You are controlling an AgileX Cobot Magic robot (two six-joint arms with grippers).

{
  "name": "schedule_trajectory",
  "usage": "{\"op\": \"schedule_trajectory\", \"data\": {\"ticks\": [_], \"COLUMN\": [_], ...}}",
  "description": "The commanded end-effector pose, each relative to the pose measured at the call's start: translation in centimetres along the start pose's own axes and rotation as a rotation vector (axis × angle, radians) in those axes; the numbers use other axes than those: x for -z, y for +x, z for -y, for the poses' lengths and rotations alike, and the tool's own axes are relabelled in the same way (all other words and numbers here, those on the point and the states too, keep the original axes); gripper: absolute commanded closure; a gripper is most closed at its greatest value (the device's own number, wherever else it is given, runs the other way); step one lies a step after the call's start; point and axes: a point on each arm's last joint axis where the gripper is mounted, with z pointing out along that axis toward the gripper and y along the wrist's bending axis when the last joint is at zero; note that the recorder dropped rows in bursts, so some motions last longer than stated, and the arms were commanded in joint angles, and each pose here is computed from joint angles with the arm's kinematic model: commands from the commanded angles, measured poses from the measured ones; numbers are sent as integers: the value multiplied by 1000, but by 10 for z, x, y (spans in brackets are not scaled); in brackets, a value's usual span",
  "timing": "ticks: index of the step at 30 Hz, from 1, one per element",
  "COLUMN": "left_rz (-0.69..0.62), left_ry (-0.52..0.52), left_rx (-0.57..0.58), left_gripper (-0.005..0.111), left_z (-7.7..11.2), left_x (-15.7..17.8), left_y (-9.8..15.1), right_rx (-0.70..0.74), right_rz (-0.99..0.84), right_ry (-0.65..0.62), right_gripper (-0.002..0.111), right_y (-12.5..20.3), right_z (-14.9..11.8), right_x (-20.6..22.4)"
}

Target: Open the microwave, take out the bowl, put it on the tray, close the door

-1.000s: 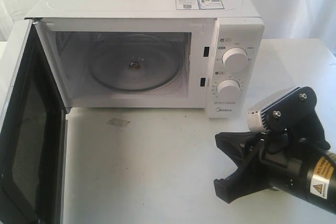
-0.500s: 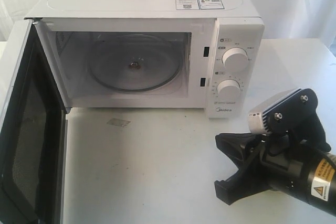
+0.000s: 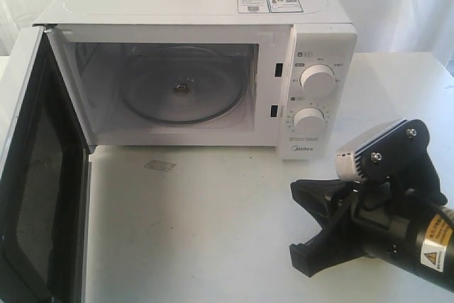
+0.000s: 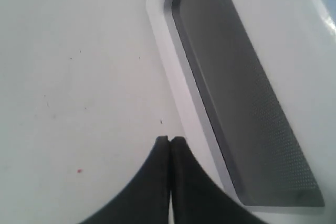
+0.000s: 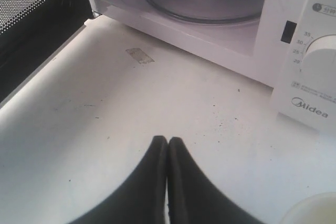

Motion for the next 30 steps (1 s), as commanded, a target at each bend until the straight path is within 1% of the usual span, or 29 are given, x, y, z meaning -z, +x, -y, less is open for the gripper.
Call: {"op": "schedule_trajectory", "data": {"ticks": [1, 4, 5, 7, 9, 12, 14, 16, 19, 22, 24, 27, 30], "left_rz": [-44, -151, -161, -158, -148, -167, -183, -175, -143, -115, -108, -80, -42], "left_ry": [1, -4, -1, 2, 26, 112, 202, 283, 359, 396, 424, 473, 525], "left_rx": [-42, -140, -154, -142, -129, -195, -278, -330, -348, -333, -354, -336, -367], "left_gripper": [107, 107, 107, 107, 107, 107, 107, 107, 107, 107, 107, 107, 107], "left_z": [0, -3, -4, -5, -2, 5, 13, 19, 26, 29, 30, 32, 40], "left_x": [-6, -17, -22, -30, -34, -39, -41, -43, -46, -56, -65, -78, -89], "left_y": [-3, -3, -6, -11, -19, -33, -41, -49, -63, -75, -81, -92, -104], "right_rx": [13, 13, 13, 13, 13, 13, 13, 13, 13, 13, 13, 13, 13], "right_rz": [1, 5, 7, 7, 1, 1, -1, -1, -4, -6, -6, -3, -3], "right_ry": [-8, -9, -10, -10, -8, -8, -8, -8, -7, -7, -7, -7, -7], "right_gripper": [108, 108, 108, 108, 108, 108, 108, 108, 108, 108, 108, 108, 108], "right_y": [1, 1, 1, 1, 1, 1, 2, 2, 2, 2, 2, 2, 2], "right_z": [-1, -1, -1, -1, -1, -1, -1, -1, -1, -1, -1, -1, -1], "right_x": [1, 1, 1, 1, 1, 1, 1, 1, 1, 1, 1, 1, 1]}}
